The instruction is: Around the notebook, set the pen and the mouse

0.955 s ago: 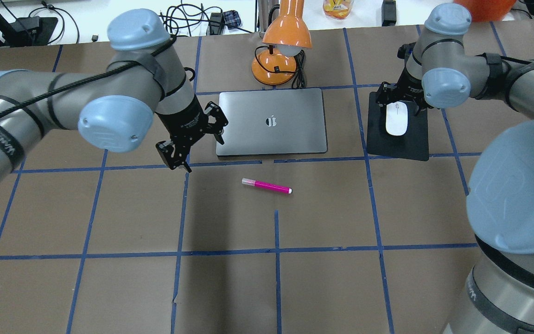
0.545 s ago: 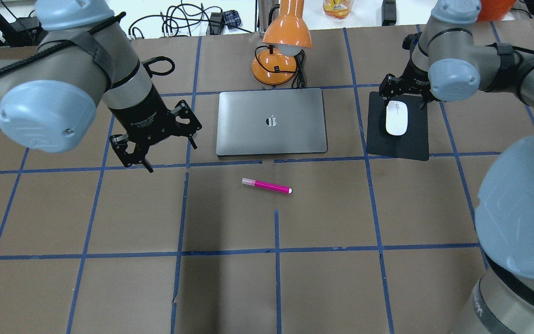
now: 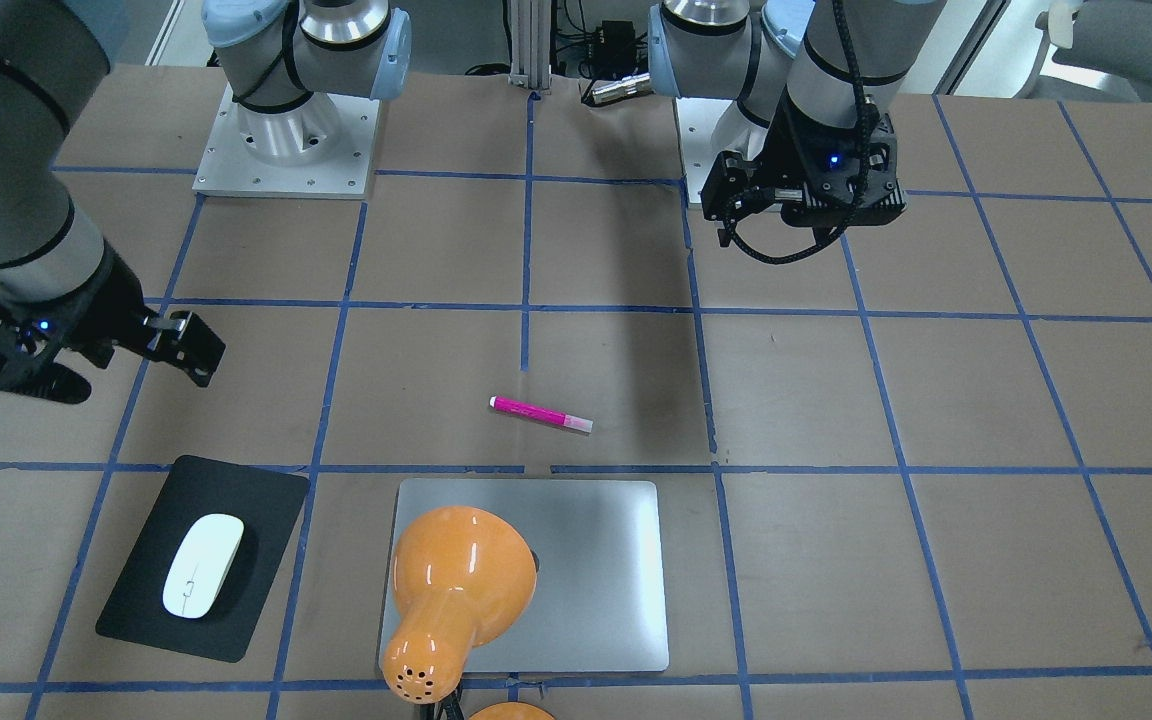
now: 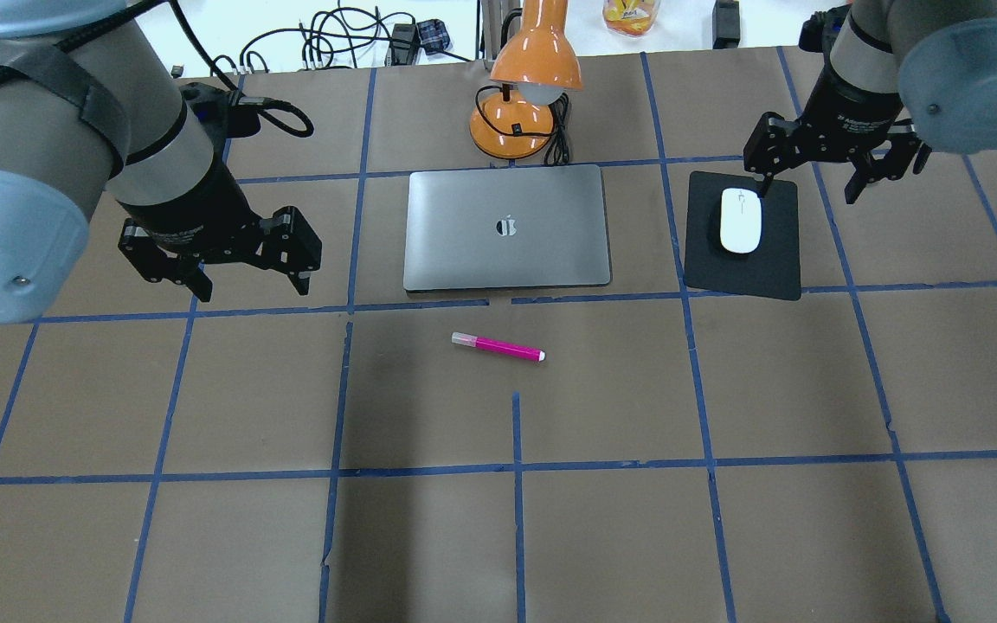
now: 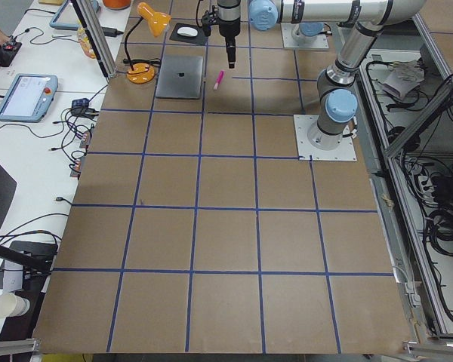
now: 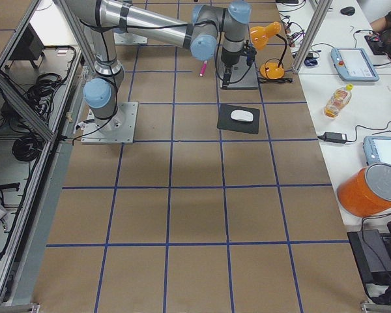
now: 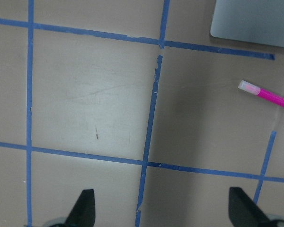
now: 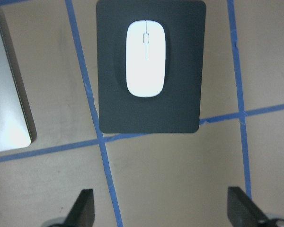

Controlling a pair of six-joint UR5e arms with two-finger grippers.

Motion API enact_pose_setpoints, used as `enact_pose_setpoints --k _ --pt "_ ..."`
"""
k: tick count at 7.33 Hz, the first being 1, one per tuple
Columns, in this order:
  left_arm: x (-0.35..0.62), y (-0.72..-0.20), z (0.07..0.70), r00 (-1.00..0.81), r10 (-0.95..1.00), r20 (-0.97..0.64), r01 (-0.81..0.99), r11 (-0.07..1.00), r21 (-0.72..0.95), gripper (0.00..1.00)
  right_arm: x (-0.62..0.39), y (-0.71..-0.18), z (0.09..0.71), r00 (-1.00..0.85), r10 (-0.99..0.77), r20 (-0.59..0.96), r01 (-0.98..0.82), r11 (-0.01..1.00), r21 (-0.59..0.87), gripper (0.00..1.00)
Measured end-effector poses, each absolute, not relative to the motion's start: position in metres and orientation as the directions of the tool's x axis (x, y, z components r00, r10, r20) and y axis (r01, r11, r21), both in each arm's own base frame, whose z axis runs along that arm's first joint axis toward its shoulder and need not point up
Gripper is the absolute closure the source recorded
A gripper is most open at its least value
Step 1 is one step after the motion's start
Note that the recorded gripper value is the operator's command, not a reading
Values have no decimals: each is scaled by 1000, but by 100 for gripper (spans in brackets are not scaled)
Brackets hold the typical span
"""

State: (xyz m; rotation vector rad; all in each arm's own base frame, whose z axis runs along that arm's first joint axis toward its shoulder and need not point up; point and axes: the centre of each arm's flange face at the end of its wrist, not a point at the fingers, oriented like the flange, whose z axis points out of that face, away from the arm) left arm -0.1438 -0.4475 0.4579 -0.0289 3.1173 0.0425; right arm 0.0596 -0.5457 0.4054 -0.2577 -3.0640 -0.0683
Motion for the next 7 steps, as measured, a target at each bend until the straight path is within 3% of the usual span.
enact_pose_setpoints --k 7 --pt "-144 -498 491 -1000 1 -19 2 998 -62 0 117 -467 465 -985 170 -3 170 985 4 0"
